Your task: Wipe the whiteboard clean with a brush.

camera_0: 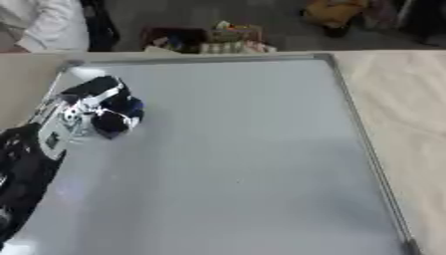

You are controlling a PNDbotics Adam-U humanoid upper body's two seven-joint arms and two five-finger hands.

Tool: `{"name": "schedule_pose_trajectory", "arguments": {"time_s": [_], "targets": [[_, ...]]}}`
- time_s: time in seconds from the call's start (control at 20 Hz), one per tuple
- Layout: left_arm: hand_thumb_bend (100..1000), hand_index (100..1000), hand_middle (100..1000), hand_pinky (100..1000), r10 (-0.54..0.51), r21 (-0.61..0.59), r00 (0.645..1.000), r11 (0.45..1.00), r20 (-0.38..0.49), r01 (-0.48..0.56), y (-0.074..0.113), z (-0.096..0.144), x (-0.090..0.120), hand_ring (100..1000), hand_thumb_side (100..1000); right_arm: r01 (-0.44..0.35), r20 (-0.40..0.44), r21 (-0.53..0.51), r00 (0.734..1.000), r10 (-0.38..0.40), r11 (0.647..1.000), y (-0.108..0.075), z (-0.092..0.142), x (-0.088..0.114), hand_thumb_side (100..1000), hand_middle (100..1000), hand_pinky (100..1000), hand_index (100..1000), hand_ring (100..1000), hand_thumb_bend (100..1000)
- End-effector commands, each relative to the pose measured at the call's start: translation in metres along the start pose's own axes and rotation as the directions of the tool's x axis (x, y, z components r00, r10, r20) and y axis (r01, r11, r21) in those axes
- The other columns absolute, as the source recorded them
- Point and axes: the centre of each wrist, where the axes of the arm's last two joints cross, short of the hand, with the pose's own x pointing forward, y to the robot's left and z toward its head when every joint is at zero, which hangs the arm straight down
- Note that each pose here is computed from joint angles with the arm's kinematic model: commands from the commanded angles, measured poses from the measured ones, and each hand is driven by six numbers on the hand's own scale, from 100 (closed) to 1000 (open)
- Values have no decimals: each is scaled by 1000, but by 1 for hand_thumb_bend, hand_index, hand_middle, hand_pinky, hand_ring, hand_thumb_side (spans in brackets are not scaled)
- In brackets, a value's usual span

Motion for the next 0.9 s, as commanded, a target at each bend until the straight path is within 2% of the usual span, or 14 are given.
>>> {"name": "schedule_pose_trajectory", "arguments": {"time_s": [0.05,0.55,0.9], "targets": [[100,498,178,301,-17,-12,1000,1000,26,18,3,-4,8,373,228,5,21,3,1000,-5,1000,0,-4,4,1000,577,888,922,859,132],[100,499,177,300,-21,-8,1000,1000,19,21,7,0,5,372,230,4,20,2,1000,-4,1000,0,-4,4,1000,576,888,922,859,134],[100,500,176,300,8,21,996,1000,-87,-6,6,13,-22,371,231,0,19,-1,1000,0,1000,-1,-4,4,1000,575,887,922,859,136]]}}
